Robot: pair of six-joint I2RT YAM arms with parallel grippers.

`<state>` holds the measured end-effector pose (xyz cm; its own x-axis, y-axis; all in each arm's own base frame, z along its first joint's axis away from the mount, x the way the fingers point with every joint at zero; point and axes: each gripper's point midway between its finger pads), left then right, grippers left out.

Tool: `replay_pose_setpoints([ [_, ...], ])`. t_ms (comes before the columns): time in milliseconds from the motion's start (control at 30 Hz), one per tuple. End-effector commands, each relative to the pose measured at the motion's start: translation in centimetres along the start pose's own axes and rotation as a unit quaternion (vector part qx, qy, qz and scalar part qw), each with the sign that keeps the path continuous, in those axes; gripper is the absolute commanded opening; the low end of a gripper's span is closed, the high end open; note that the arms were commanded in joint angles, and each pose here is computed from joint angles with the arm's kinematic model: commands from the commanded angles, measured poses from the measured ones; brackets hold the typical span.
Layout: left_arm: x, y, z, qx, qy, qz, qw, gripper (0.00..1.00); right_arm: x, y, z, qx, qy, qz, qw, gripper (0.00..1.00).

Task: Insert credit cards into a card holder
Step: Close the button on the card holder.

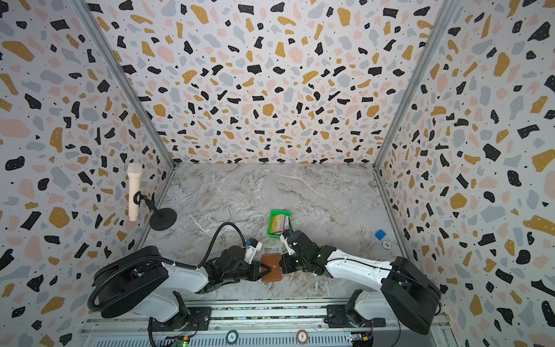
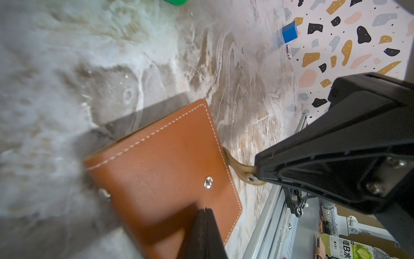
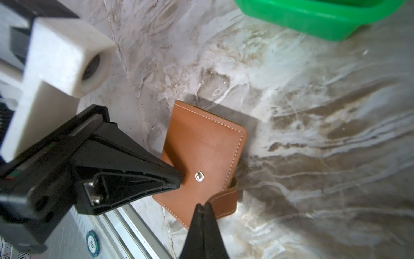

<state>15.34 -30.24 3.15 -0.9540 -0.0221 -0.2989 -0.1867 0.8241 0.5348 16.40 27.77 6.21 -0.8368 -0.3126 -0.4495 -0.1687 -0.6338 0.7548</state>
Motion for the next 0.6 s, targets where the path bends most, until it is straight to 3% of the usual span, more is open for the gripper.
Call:
replay_pose_setpoints([
  [0,1.7,-0.1,1.9,-0.027,0.02,0.026,0.999,0.0,-1.8,0.1,1.0,-0.003,0.009,-0.02,1.0,0.0],
  [567,2.0,-0.1,1.9,-0.018,0.02,0.029,0.999,0.0,-1.5,-1.7,0.4,0.052,0.038,0.008,0.998,0.0],
])
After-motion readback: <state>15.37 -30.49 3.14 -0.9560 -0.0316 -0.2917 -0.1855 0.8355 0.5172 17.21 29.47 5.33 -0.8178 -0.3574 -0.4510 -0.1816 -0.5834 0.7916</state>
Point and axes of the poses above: each gripper's point midway between its finger pads, its own y axis back along the fingers, its own z axis along the line the jaws close on, x = y × z, and after that the axes turned 6 degrees about y, right-handed
